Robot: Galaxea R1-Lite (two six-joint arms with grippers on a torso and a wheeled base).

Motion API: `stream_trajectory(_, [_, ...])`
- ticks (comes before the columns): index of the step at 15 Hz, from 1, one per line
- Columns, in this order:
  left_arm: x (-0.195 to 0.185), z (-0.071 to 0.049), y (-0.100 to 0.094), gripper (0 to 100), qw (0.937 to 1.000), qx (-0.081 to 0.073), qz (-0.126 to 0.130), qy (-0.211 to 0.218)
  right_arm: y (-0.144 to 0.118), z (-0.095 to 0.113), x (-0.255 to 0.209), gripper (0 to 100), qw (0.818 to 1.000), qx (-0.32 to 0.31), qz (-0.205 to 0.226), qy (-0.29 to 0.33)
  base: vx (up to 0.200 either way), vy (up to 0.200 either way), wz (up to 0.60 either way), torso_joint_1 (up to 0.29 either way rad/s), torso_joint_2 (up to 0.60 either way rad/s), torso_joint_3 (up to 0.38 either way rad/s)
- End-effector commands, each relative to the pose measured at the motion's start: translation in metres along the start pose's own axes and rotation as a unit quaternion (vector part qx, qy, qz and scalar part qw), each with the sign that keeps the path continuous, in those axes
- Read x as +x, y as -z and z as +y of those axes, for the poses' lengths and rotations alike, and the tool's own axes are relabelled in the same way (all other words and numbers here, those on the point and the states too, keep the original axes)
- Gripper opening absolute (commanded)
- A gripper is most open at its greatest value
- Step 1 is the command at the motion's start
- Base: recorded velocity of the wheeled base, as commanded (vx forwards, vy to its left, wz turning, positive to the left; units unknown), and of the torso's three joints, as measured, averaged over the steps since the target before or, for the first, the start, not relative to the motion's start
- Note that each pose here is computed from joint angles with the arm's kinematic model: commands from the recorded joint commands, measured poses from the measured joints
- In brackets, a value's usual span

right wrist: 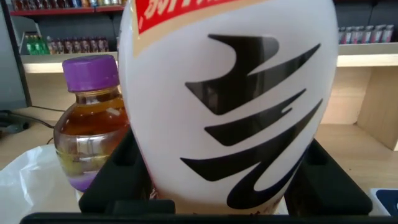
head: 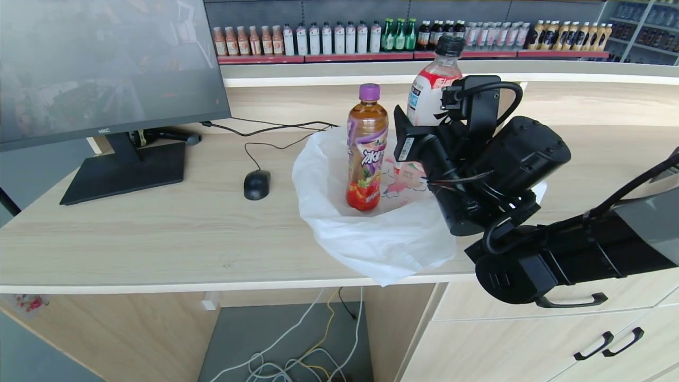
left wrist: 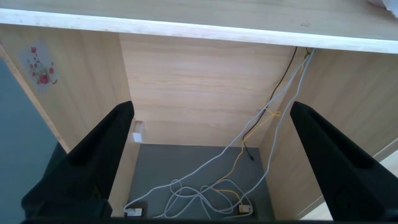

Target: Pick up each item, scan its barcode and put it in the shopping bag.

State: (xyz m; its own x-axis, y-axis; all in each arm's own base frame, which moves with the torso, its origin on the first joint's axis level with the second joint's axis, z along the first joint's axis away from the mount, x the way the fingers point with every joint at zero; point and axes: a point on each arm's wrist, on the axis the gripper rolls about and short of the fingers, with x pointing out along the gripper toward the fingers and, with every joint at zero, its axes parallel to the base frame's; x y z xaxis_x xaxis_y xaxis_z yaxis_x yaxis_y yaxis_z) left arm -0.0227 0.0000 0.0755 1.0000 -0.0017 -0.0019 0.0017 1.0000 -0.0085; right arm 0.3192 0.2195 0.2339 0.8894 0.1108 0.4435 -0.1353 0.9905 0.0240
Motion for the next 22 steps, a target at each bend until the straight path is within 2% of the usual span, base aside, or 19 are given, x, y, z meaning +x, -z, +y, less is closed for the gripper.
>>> stream_trajectory(1, [0.000, 0.000, 0.000, 100, 1.0000, 0.000, 0.000, 0.000, 0.019, 0.003, 0.001, 0, 1.000, -0.001, 0.018, -0.001, 0.000, 0.000, 0.00, 0.000, 0.00, 0.000])
stream_trajectory(4, [0.000, 0.000, 0.000, 100, 1.0000, 0.000, 0.000, 0.000, 0.037, 0.005, 0.002, 0, 0.999, -0.006, 0.035, -0.003, 0.000, 0.000, 0.00, 0.000, 0.00, 0.000])
stream_trajectory(8, [0.000, 0.000, 0.000, 100, 1.0000, 0.000, 0.000, 0.000, 0.056, -0.006, 0.007, 0, 0.999, -0.020, 0.049, 0.004, 0.000, 0.000, 0.00, 0.000, 0.00, 0.000])
stream_trajectory(22, [0.000, 0.000, 0.000, 100, 1.0000, 0.000, 0.000, 0.000, 0.074, -0.006, 0.006, 0, 0.997, -0.029, 0.066, 0.001, 0.000, 0.000, 0.00, 0.000, 0.00, 0.000])
